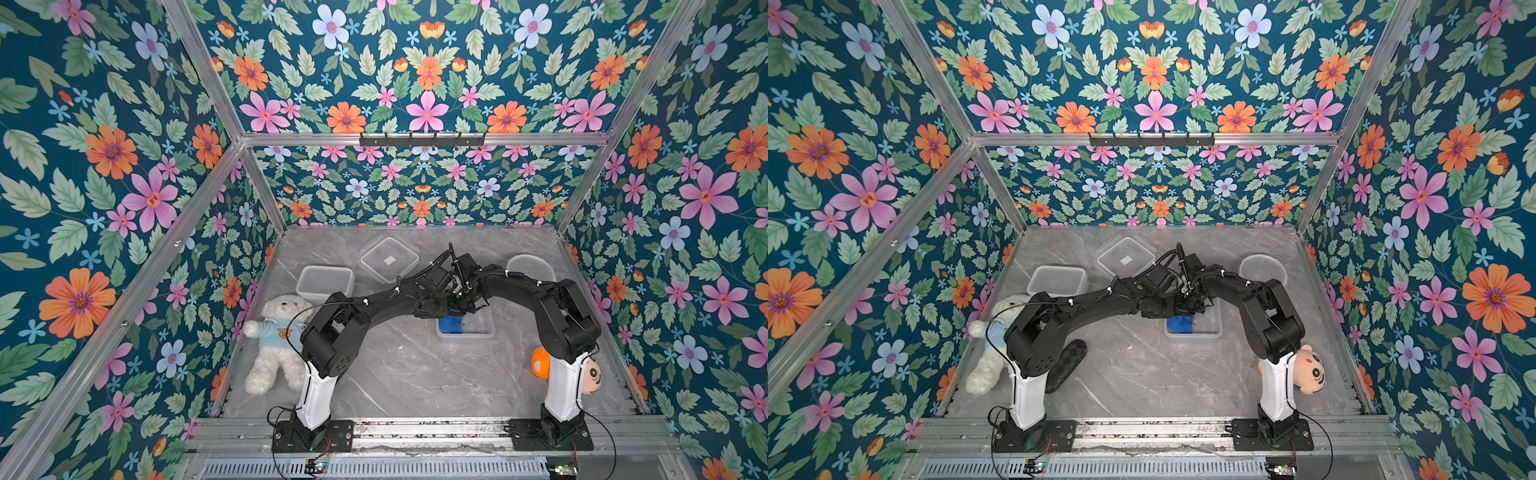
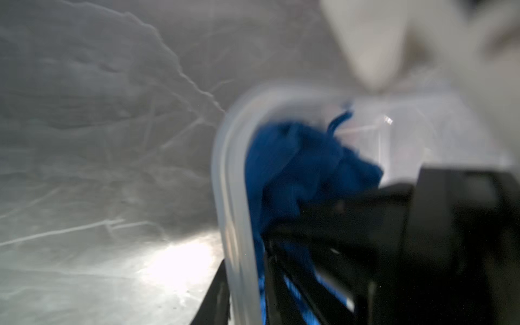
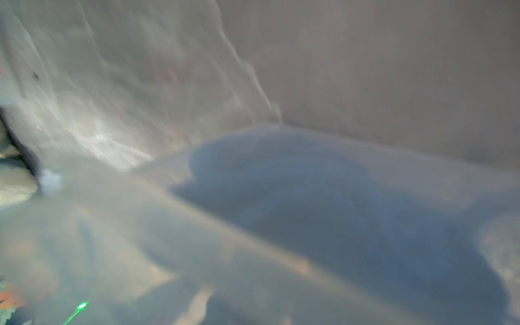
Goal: Wipe the insides of the lunch boxes
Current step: Wipe the dirt inside the lunch box.
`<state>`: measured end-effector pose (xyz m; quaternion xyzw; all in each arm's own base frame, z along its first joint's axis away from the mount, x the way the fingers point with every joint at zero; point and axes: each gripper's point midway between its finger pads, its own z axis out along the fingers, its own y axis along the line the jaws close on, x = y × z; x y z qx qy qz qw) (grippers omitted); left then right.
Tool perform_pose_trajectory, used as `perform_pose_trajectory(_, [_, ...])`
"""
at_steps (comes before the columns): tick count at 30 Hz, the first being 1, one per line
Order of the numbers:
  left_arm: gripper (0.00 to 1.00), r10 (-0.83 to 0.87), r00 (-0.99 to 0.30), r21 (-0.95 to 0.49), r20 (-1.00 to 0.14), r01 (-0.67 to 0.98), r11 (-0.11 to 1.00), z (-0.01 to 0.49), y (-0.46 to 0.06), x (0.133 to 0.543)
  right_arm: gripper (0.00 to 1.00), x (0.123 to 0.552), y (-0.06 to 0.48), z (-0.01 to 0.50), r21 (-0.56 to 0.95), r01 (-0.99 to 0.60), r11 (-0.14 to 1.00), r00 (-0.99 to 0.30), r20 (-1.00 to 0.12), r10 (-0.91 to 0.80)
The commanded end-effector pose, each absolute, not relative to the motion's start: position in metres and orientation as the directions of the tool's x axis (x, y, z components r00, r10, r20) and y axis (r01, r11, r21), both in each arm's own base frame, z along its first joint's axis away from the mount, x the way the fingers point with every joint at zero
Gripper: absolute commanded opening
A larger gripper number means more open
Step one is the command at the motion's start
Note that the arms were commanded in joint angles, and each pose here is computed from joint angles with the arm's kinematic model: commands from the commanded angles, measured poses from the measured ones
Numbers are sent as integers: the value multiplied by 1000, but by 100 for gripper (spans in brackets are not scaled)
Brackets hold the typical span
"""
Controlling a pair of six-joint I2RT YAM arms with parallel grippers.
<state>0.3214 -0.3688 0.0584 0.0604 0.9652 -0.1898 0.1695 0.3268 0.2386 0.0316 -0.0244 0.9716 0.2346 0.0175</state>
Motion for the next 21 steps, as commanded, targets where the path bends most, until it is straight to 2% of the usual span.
perform_pose_trajectory(1, [24,29,-926,-349,-377,171,922,60,-369,331,0,279,229,29,442,-1,897,-996,80,-41])
perform_pose_trajectory(5, [24,23,-926,-351,-377,166,922,60,-368,332,0,253,203,23,331,-16,943,-995,88,-48])
perform_pose_trajectory(10, [23,18,-926,-347,-378,160,924,61,-366,332,0,241,170,28,178,-56,982,-995,70,-70])
perform_pose_trajectory(15, [22,17,-926,-354,-377,161,921,64,-367,330,0,260,115,44,-145,-83,986,-996,-31,-88])
perform_pose_trajectory(18, [21,10,-930,-372,-366,156,915,64,-370,328,0,286,119,51,-169,-68,983,-991,-102,-86])
perform_pose_trajectory(21, [19,-1,-934,-391,-356,148,909,63,-372,326,0,314,144,48,-114,-54,992,-989,-128,-69])
